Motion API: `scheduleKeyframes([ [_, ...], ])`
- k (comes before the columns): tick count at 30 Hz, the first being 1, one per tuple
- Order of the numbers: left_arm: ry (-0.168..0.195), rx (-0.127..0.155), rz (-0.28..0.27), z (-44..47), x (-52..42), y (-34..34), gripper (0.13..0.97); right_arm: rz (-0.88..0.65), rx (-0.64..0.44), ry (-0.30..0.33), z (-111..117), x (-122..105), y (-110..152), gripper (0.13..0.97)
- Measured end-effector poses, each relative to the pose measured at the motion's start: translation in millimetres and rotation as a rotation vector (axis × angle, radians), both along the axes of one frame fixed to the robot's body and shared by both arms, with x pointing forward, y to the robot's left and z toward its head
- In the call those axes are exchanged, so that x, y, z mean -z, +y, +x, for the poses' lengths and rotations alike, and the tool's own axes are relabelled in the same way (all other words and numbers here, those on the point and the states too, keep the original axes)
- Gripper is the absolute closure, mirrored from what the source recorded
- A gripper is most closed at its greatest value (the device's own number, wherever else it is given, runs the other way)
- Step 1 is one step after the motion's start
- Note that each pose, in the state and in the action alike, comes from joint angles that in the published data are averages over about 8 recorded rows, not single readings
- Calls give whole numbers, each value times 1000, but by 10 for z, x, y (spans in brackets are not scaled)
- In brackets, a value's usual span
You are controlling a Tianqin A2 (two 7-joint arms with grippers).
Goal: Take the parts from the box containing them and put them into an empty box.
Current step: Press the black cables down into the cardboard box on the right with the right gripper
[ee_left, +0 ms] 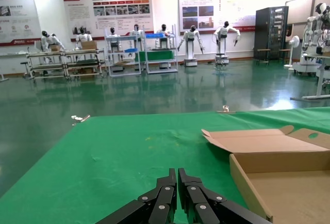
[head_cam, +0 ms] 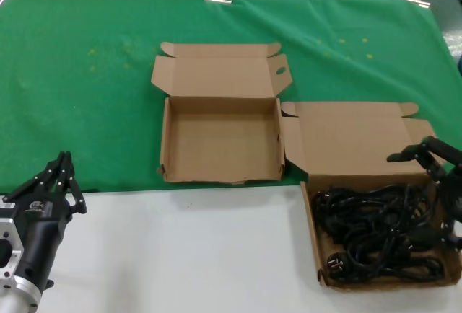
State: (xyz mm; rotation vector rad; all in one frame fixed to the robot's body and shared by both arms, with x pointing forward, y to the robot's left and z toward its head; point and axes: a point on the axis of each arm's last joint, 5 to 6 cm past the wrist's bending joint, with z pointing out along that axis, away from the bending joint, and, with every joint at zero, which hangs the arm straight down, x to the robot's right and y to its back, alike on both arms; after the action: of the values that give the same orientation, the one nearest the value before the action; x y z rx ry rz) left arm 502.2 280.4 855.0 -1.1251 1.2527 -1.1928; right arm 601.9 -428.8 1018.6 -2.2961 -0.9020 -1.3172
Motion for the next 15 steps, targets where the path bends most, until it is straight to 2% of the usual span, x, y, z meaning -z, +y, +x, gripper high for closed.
scheduleKeyframes([
  [6,0,0,0,0,0,0,929,-48,-34,-25,138,73,34,130],
  [15,0,0,0,0,0,0,929,-99,-45,12,230,286,-24,132],
])
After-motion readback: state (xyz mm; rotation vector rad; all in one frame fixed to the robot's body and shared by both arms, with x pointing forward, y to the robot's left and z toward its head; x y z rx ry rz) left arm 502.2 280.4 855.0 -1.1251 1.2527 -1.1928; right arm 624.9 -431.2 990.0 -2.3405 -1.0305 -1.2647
